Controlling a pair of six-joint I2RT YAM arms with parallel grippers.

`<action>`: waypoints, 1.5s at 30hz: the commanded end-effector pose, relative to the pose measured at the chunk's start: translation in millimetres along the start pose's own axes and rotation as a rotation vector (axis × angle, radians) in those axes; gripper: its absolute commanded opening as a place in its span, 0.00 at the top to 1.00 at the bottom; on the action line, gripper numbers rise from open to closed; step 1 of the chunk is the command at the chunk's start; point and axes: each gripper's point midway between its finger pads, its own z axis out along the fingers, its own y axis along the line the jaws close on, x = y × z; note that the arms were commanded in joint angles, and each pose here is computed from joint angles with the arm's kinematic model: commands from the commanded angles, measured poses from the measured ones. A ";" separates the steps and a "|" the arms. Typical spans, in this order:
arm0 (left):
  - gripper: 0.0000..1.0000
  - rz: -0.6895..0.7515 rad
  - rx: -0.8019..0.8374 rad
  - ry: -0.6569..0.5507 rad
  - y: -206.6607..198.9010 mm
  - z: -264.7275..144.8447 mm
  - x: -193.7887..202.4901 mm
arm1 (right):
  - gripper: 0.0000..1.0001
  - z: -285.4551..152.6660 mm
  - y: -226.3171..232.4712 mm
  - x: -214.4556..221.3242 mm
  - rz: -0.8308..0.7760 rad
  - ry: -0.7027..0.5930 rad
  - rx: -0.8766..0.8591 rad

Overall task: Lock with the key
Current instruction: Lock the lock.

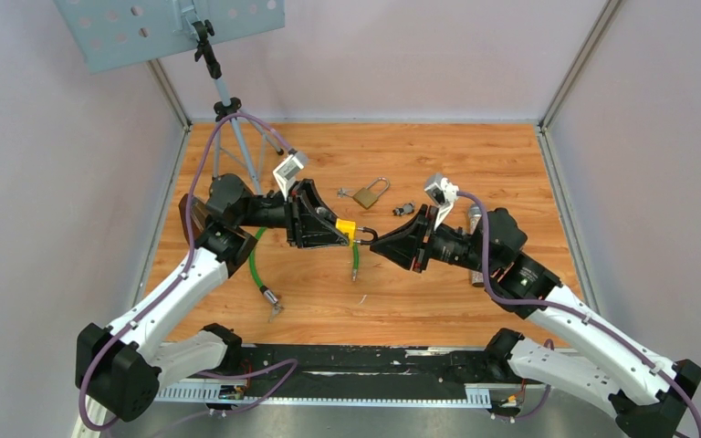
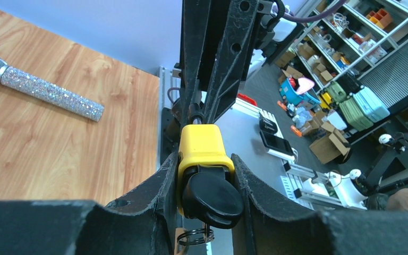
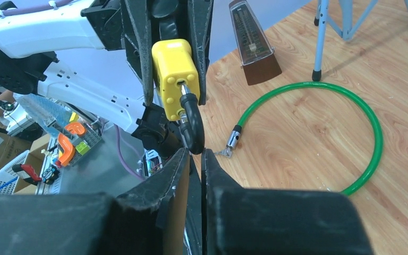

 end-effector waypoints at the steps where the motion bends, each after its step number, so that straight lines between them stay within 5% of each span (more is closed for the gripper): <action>1: 1.00 0.112 0.053 -0.026 -21.2 0.0 -19.4 | 0.89 2.5 19.3 -27.7 -0.050 -0.085 -0.081; 12: 1.00 0.099 0.046 -0.024 -17.2 -0.2 -15.5 | 0.82 -1.3 20.8 -34.3 -0.055 -0.126 -0.077; 23: 1.00 0.092 0.048 -0.025 -15.7 0.4 -14.8 | 1.00 9.5 22.6 -29.2 -0.032 -0.098 -0.120; 45: 1.00 -0.010 0.058 0.061 15.5 30.7 28.2 | 1.00 54.1 44.3 -21.5 -0.028 -0.074 -0.258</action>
